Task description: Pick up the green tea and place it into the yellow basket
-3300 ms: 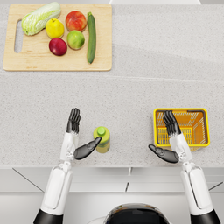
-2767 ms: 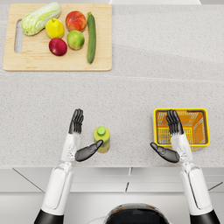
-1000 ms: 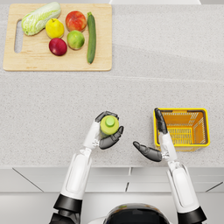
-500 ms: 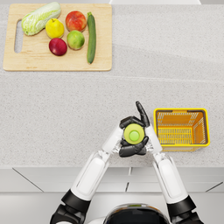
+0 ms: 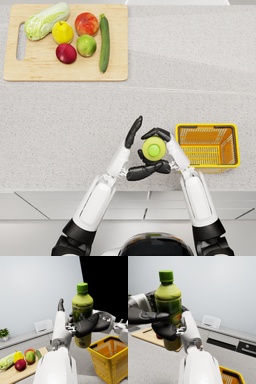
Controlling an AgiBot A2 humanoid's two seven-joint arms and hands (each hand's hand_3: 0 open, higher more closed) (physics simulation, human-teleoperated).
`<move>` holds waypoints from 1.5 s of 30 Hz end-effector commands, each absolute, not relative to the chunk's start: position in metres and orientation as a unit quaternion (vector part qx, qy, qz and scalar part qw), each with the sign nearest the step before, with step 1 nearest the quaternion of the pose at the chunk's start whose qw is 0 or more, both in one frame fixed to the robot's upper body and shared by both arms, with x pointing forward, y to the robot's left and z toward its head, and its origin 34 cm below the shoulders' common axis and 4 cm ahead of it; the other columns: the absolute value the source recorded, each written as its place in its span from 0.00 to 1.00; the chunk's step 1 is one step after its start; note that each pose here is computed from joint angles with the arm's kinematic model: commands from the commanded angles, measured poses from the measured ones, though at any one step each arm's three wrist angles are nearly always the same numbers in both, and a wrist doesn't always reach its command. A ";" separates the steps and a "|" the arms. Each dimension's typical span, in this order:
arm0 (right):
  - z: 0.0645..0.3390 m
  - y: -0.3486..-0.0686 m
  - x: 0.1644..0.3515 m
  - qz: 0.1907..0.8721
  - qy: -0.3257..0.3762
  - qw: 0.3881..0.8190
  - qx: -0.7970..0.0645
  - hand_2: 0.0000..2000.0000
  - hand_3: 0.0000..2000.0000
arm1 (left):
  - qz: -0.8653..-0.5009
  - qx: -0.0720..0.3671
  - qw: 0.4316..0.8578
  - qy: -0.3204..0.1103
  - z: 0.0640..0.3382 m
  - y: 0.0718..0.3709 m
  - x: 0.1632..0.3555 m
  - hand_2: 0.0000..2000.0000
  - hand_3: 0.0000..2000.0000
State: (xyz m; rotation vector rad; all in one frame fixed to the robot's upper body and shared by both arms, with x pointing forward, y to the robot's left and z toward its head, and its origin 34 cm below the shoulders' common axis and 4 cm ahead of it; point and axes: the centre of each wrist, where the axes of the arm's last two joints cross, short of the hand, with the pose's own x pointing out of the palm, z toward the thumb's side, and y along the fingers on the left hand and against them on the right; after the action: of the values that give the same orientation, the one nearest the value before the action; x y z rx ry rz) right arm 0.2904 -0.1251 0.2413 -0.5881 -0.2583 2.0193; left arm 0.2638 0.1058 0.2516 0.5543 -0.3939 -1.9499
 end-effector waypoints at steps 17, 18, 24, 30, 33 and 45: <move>0.196 -0.248 0.299 0.712 0.003 0.700 -0.047 1.00 1.00 | -0.664 0.182 0.708 -0.159 0.242 0.231 0.295 0.00 0.00; 0.194 -0.250 0.302 0.712 0.015 0.701 -0.033 0.32 0.84 | -0.665 0.181 0.707 -0.157 0.240 0.230 0.293 0.00 0.00; 0.238 -0.223 0.286 0.668 -0.105 0.720 -0.156 0.00 0.00 | -0.682 0.213 0.675 -0.186 0.264 0.209 0.290 0.00 0.00; 0.280 -0.247 0.284 0.604 -0.185 0.736 -0.244 0.00 0.00 | -0.627 0.252 0.701 -0.229 0.307 0.243 0.298 0.00 0.00; 0.268 -0.245 0.285 0.609 -0.176 0.738 -0.232 0.00 0.00 | -0.611 0.235 0.722 -0.223 0.297 0.257 0.298 0.00 0.00; 0.266 -0.251 0.284 0.599 -0.176 0.746 -0.231 0.00 0.00 | -0.609 0.216 0.733 -0.211 0.281 0.261 0.296 0.00 0.00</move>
State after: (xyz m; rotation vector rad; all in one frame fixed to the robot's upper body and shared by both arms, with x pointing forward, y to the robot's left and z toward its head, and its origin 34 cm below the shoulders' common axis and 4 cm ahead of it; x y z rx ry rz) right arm 0.2845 -0.2511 0.2660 -0.5045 -0.3843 1.3116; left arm 0.2963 0.2610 0.2813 0.4745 -0.4636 -1.3396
